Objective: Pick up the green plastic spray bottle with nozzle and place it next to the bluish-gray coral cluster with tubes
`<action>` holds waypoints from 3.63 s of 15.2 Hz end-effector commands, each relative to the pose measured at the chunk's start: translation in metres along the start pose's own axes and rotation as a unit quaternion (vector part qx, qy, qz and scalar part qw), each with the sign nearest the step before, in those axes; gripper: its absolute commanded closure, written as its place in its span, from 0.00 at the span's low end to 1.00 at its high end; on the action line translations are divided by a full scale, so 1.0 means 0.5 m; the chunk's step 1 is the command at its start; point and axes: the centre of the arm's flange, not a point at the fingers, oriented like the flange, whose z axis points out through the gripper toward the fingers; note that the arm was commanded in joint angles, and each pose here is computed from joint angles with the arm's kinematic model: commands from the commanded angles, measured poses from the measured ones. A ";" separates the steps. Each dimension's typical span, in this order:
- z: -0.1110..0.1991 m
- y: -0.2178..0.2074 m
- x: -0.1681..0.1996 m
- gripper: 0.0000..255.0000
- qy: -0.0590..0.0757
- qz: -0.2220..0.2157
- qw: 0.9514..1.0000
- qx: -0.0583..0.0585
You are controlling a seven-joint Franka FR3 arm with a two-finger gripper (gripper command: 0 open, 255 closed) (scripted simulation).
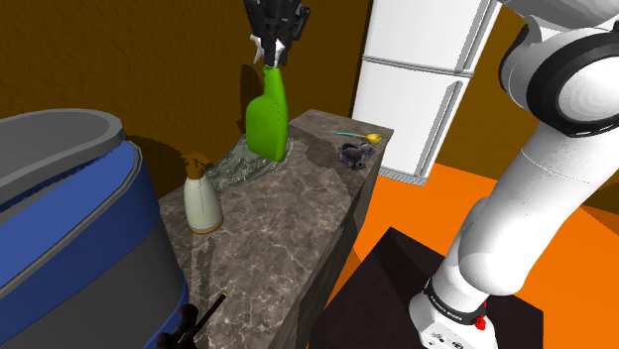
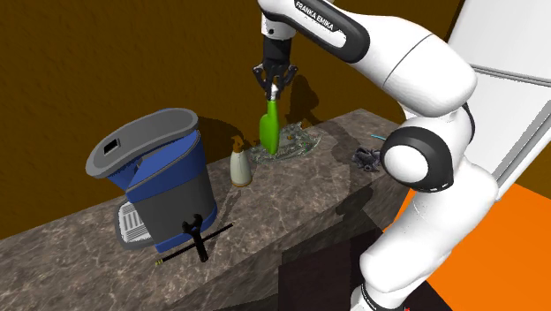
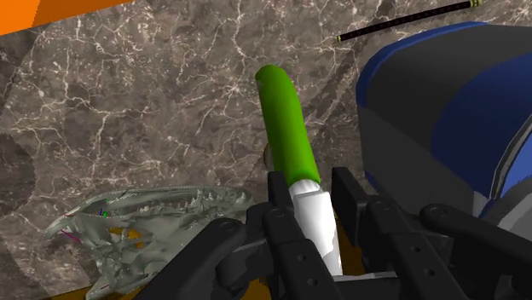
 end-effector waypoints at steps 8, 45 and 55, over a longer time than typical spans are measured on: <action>-0.012 0.233 0.045 1.00 0.000 -0.001 1.000 0.000; 0.178 0.676 0.114 1.00 0.000 -0.001 1.000 0.000; 0.283 0.681 0.107 1.00 0.000 -0.001 1.000 0.000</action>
